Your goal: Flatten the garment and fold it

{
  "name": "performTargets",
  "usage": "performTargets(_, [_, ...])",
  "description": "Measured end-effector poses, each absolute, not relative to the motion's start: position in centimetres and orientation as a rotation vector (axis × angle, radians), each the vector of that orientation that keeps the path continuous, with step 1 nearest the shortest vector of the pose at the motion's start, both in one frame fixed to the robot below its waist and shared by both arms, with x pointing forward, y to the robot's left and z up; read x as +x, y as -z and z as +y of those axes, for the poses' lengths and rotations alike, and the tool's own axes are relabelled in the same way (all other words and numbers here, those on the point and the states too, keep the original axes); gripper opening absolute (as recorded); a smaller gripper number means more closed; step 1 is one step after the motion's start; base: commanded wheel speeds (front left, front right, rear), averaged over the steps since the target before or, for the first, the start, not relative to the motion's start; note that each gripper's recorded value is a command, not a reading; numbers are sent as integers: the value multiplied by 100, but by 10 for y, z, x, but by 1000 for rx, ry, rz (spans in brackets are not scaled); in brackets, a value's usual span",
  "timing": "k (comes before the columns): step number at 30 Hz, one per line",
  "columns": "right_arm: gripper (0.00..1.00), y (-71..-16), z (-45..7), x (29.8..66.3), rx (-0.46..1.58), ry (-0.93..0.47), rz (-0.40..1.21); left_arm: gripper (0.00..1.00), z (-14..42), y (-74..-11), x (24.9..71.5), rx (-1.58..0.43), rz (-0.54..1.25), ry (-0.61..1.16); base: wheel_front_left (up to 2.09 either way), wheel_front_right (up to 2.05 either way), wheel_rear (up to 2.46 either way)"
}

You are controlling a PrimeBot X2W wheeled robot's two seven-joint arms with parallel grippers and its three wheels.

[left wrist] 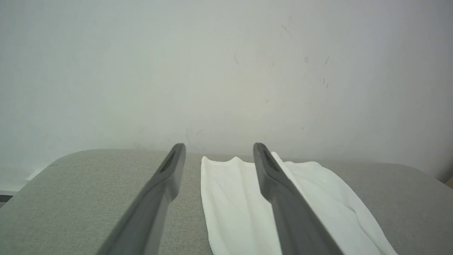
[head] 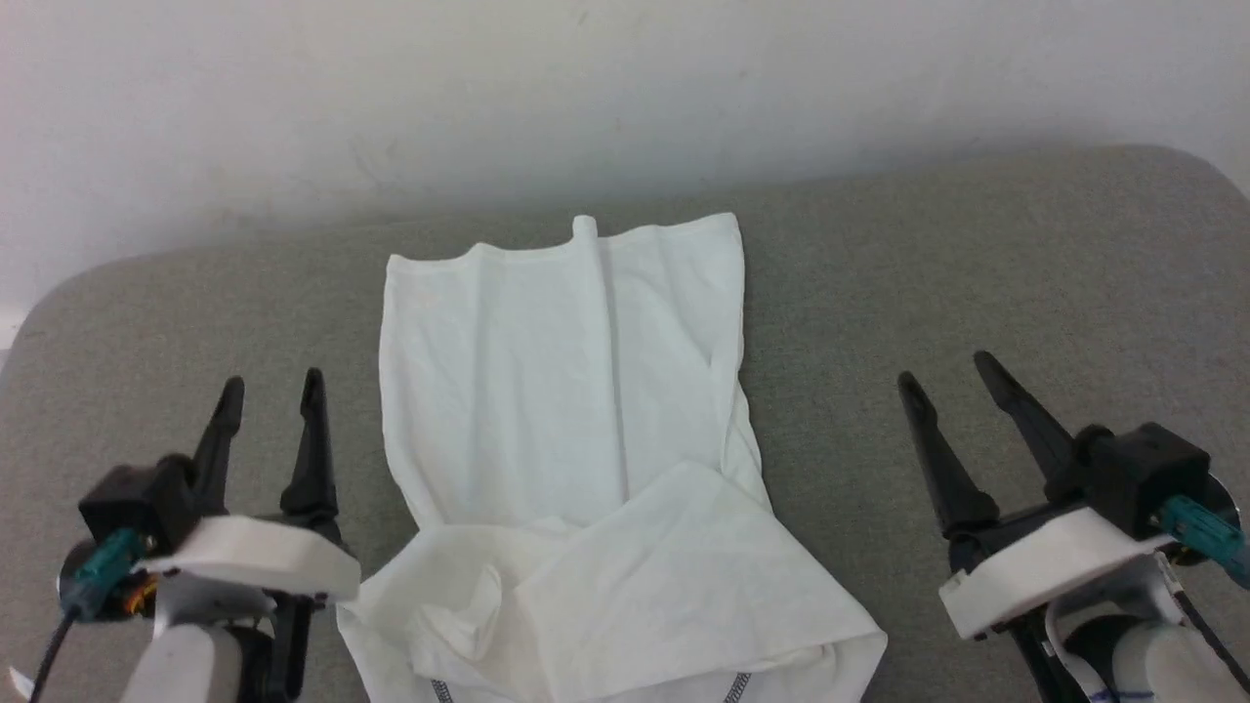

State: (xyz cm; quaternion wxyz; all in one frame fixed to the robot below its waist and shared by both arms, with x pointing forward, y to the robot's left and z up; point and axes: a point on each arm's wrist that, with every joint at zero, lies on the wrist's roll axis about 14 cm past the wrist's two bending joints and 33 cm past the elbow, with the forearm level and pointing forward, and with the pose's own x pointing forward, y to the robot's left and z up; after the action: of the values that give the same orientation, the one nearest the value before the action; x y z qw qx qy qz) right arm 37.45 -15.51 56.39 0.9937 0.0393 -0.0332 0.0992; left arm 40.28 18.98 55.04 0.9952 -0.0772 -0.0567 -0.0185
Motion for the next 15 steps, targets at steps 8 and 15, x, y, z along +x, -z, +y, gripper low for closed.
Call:
performTargets(8, [100, -554, -164, 376, 103, -140, -31, 100, 180, -571, 486, -97, -117, 126, 0, 0, 0])
performTargets(15, [100, -534, -162, 395, 117, -132, 5, 100, 174, -536, 565, -100, 97, 187, 0, 0, 0])
